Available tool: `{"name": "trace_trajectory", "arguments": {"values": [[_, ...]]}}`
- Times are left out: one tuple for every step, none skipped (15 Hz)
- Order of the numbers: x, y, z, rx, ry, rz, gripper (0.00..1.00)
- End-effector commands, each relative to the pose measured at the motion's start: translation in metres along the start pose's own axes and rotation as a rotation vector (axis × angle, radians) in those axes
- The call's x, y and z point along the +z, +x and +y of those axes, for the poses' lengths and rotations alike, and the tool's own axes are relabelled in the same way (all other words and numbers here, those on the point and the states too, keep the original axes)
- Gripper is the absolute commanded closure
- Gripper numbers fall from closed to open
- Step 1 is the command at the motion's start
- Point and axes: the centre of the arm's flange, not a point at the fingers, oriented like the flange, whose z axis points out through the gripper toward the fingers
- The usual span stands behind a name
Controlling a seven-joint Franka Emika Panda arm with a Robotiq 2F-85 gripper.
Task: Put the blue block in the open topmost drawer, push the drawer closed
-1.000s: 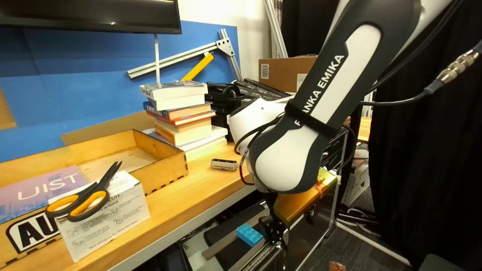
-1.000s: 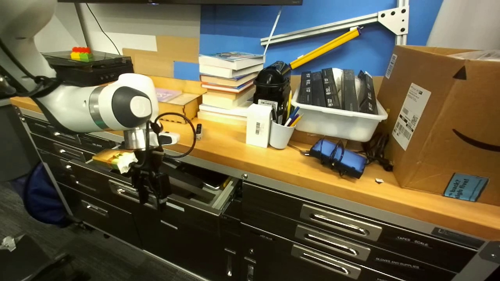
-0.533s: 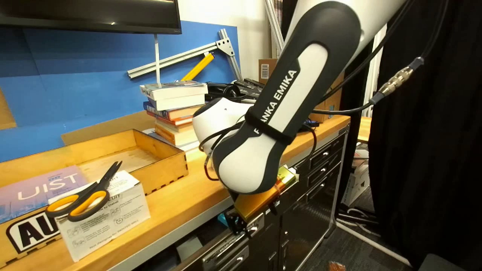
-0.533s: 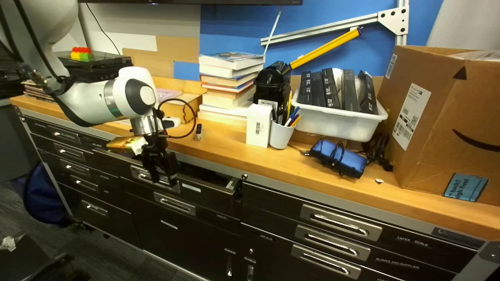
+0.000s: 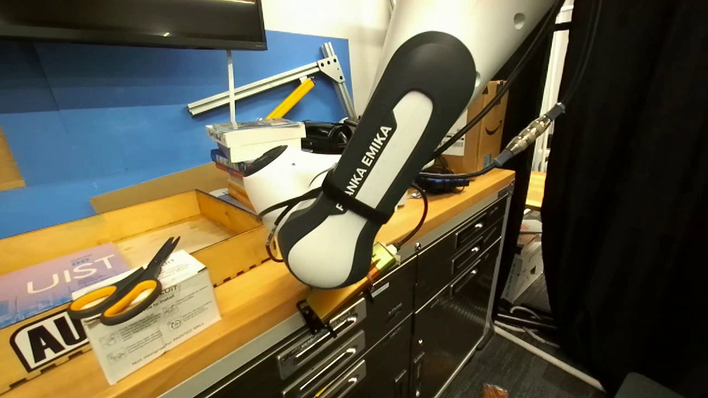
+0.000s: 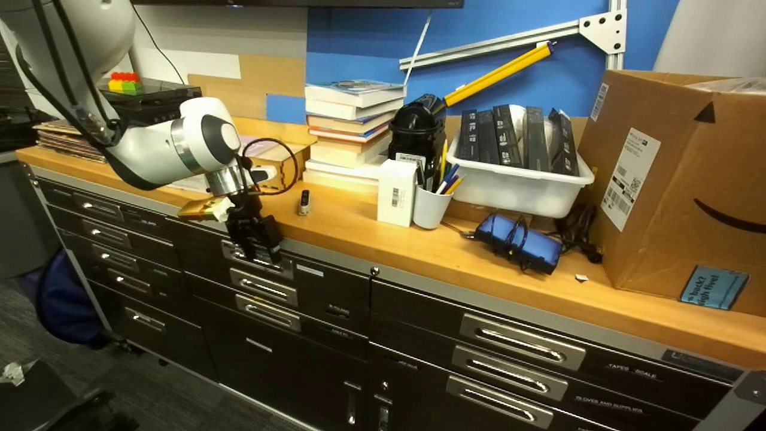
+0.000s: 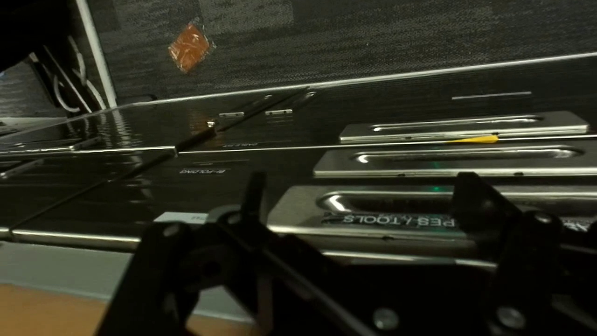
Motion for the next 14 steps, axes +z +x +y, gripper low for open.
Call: {"name": "trace_trajectory", "arguments": {"values": [[-0.042,-0.022,0.030,0.024,0.028,0.047,0.00],[-0.055,-0.029,0.040,0.031,0.034,0.050,0.00],[-0.074,-0.037,0.053,0.030,0.048,0.045,0.00],[-0.087,-0.040,0.061,0.036,0.062,0.052,0.00],[-0.103,-0.044,0.070,0.040,0.080,0.063,0.00],[-0.120,-0.050,0.078,0.038,0.091,0.070,0.00],[-0.137,-0.056,0.088,0.032,0.120,0.073,0.00],[-0.154,-0.064,0.097,0.012,0.148,0.069,0.00],[-0.172,-0.073,0.106,-0.004,0.184,0.066,0.00],[-0.188,-0.083,0.115,-0.014,0.205,0.069,0.00],[-0.203,-0.093,0.124,-0.029,0.239,0.065,0.00],[-0.217,-0.105,0.136,-0.017,0.249,0.047,0.00],[-0.184,-0.074,0.107,-0.009,0.217,0.047,0.00],[-0.196,-0.080,0.114,-0.008,0.221,0.054,0.00]]}}
